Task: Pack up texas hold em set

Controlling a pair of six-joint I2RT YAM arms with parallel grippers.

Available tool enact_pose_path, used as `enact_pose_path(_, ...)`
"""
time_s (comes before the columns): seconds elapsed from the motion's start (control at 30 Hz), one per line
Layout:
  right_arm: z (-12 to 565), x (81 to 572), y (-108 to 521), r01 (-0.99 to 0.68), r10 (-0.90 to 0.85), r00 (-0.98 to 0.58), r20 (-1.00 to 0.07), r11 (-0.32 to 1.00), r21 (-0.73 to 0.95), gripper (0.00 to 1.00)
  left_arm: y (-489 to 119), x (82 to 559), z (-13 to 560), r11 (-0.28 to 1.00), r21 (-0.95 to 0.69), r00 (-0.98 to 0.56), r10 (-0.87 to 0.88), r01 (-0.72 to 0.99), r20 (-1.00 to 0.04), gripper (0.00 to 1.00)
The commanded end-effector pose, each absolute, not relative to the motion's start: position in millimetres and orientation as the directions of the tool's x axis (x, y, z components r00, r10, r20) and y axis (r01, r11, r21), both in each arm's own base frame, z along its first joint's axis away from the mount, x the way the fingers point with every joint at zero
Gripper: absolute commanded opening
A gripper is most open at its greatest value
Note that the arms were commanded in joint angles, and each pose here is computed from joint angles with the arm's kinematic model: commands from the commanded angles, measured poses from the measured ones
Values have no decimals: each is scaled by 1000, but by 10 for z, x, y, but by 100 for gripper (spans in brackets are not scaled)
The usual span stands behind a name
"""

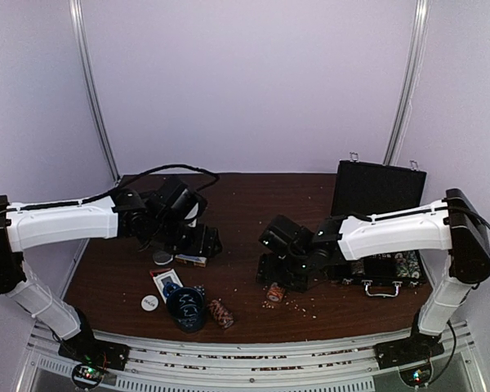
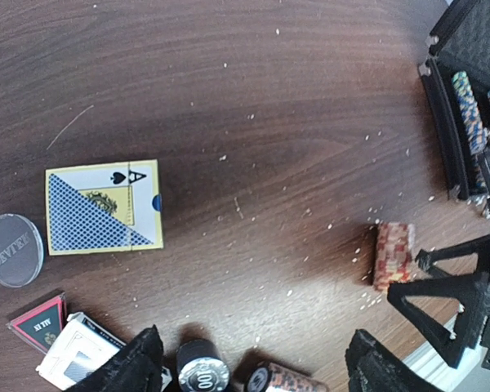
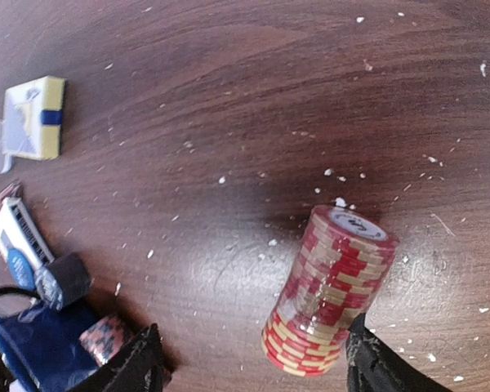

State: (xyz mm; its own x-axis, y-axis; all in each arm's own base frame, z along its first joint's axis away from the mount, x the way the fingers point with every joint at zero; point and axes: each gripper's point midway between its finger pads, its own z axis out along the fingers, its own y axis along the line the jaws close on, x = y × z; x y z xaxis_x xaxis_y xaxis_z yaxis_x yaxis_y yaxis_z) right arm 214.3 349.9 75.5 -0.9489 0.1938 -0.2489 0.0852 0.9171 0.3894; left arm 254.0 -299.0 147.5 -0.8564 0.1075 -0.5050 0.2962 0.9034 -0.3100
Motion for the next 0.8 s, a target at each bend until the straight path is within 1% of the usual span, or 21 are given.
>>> enact_pose_path(0.0, 621, 2165, 3246, 162, 211, -929, -303, 971, 177, 74, -2933, 2523, 1531, 890, -300, -834, 143, 343, -533, 80)
enact_pose_path(0.1, 567, 2191, 3287, 171, 208, -929, -306, 975, 142, 71, -2894, 2543, 1526, 888, -302, -832, 142, 347, -537, 80)
enact_pose_path(0.27, 562, 2237, 3270, 185, 204, -923, -326, 979, 86, 71, -2778, 2586, 1509, 888, -308, -831, 133, 342, -540, 81)
enact_pose_path(0.5, 520, 2279, 3264, 188, 188, -922, -338, 982, 34, 67, -2620, 2632, 1444, 885, -330, -839, 112, 328, -533, 81)
enact_pose_path(0.77, 431, 2284, 3281, 188, 187, -928, -322, 982, 29, 64, -2596, 2713, 1427, 881, -328, -836, 123, 340, -536, 81)
